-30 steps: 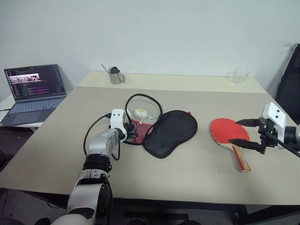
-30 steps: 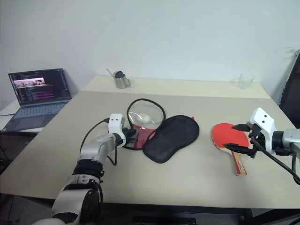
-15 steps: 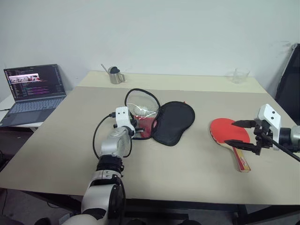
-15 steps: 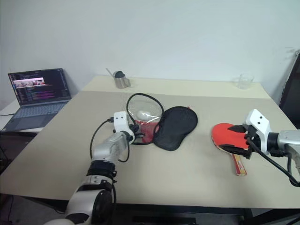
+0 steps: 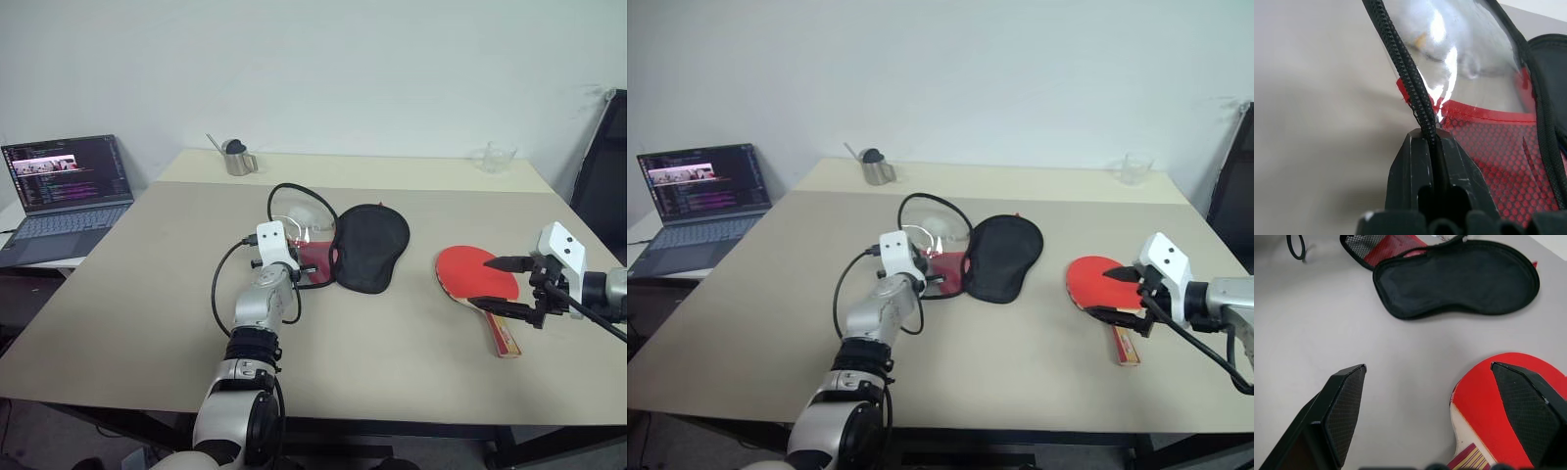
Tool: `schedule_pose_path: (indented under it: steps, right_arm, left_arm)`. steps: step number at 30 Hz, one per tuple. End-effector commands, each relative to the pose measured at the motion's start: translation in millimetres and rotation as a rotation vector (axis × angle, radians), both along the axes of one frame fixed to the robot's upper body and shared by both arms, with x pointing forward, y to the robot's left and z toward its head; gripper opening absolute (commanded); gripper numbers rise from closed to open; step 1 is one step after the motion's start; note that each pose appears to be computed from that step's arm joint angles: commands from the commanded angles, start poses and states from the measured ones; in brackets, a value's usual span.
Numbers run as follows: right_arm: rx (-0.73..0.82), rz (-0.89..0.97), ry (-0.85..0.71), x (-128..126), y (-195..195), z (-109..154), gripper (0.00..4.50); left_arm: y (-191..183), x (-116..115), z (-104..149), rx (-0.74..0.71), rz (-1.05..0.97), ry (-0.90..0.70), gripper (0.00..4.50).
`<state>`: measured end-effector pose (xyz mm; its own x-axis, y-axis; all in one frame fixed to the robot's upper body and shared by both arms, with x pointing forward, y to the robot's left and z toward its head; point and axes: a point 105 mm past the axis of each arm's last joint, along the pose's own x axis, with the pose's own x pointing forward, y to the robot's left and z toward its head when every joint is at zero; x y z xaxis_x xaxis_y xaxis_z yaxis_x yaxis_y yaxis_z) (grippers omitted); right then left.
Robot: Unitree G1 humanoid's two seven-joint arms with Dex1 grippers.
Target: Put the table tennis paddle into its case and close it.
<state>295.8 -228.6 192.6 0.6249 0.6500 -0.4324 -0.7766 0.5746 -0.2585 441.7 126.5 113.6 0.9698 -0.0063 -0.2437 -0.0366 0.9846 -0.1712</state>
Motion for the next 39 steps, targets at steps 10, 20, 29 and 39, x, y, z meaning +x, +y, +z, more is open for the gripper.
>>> schedule_pose_path:
  steps: [10, 20, 29, 39]
  right_arm:
    - [-0.012, 0.010, -0.055, -1, 1, 15, 4.50]
    - [-0.020, 0.017, -0.043, -2, 2, 12, 4.50]
    - [-0.015, 0.015, -0.042, -3, 2, 11, 4.50]
    - [-0.047, -0.272, -0.005, 2, -32, -8, 4.50]
  left_arm:
    - [-22, -7, 20, -0.008, -0.020, -0.077, 0.03]
    - [-23, -11, 16, -0.020, -0.032, -0.050, 1.11]
    - [-10, -10, 27, 0.062, -0.042, -0.096, 4.46]
    - [1, -63, 80, 0.287, -0.803, -0.252, 4.46]
